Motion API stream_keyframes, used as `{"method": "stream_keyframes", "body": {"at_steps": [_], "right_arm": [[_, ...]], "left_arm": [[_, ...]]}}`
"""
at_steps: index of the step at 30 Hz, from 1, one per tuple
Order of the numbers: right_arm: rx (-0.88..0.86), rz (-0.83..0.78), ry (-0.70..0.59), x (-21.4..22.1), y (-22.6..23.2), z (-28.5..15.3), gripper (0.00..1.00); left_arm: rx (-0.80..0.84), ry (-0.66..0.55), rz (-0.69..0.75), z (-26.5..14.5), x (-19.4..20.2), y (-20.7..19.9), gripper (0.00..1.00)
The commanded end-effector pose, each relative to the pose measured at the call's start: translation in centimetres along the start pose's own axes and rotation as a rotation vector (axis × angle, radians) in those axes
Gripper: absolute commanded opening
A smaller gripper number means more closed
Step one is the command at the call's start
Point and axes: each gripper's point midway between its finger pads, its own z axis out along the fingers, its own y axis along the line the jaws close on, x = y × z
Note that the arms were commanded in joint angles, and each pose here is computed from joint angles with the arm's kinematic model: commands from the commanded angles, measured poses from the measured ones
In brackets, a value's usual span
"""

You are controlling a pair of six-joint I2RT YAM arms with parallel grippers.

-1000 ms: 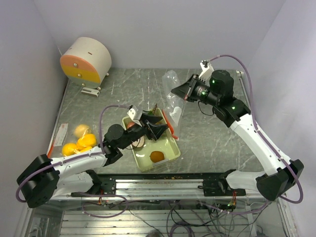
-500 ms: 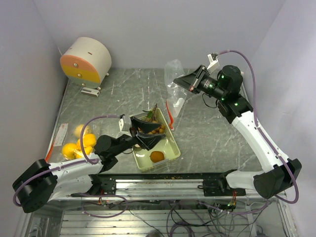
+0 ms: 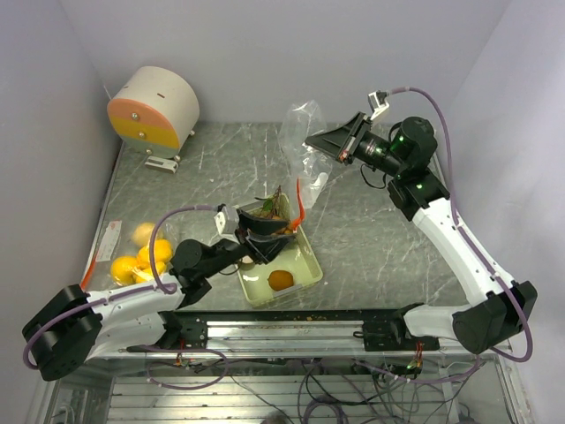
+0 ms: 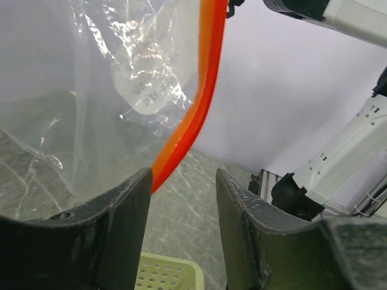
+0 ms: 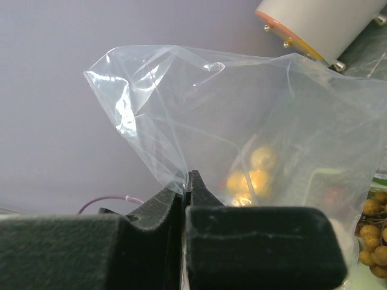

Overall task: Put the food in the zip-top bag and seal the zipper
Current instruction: Open the zipper of the food storage bag.

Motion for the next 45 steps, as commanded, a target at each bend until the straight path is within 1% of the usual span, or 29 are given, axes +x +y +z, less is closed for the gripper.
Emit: {"method": "stream_keyframes", "body": {"at_steps": [1, 3, 6, 8, 13, 16, 23, 24, 26, 27, 30, 32, 34, 35, 37, 38, 40, 45], "right_arm": [[-0.046, 0.015, 0.001, 0.1, 0.8, -0.4, 0.00], [-0.051, 0.025, -0.002, 0.2, 0.9, -0.5, 0.00], [-0.056, 0.036, -0.001, 0.4, 0.9, -0.5, 0.00], [-0.060, 0.039, -0.002, 0.4, 0.9, -0.6, 0.00], [-0.075, 0.039, -0.002, 0.3, 1.4, -0.7, 0.00], [-0.093, 0.045, 0.005, 0.4, 1.8, -0.7, 0.00], [-0.152, 0.071, 0.075, 1.6, 2.5, -0.9, 0.00], [-0.157, 0.074, 0.081, 1.7, 2.5, -1.0, 0.00], [-0.154, 0.070, 0.089, 1.9, 2.6, -1.1, 0.00], [-0.151, 0.065, 0.091, 2.0, 2.6, -1.2, 0.00], [-0.142, 0.064, 0.095, 2.2, 2.4, -1.4, 0.00], [-0.140, 0.070, 0.096, 2.3, 2.3, -1.4, 0.00], [-0.147, 0.081, 0.100, 2.4, 2.3, -1.5, 0.00], [-0.153, 0.086, 0.103, 2.5, 2.4, -1.5, 0.00], [-0.160, 0.088, 0.107, 2.6, 2.6, -1.6, 0.00], [-0.161, 0.087, 0.107, 2.6, 2.7, -1.7, 0.00], [-0.165, 0.083, 0.105, 2.5, 3.0, -1.8, 0.00], [-0.198, 0.096, 0.128, 2.7, 3.5, -1.8, 0.00]], "left_arm": [[-0.042, -0.038, 0.054, 1.2, -1.7, 0.7, 0.56], [-0.056, -0.025, 0.063, 1.5, -1.4, 0.9, 0.53], [-0.079, -0.020, 0.083, 1.9, -1.3, 1.1, 0.53], [-0.099, -0.018, 0.093, 2.1, -1.1, 1.4, 0.54], [-0.123, 0.034, 0.113, 2.9, 0.5, 1.7, 0.58], [-0.125, 0.037, 0.112, 3.3, 0.9, 1.7, 0.59], [-0.157, 0.041, 0.120, 3.5, 1.4, 2.5, 0.57], [-0.166, 0.041, 0.123, 3.4, 1.4, 2.7, 0.59], [-0.181, 0.032, 0.127, 3.2, 1.3, 2.9, 0.72], [-0.188, 0.026, 0.134, 2.9, 1.2, 3.0, 0.74], [-0.219, 0.000, 0.155, 2.4, 0.4, 3.4, 0.74], [-0.242, -0.022, 0.176, 2.2, -0.4, 3.7, 0.79], [-0.261, -0.043, 0.212, 2.1, -1.2, 4.0, 0.82], [-0.271, -0.049, 0.227, 2.2, -1.5, 4.2, 0.85], [-0.276, -0.055, 0.259, 2.4, -1.9, 4.3, 0.95], [-0.272, -0.058, 0.270, 2.5, -2.0, 4.3, 0.97], [-0.255, -0.056, 0.286, 2.8, -2.0, 4.1, 0.98], [-0.226, -0.064, 0.288, 3.6, -1.5, 3.9, 0.90]]}}
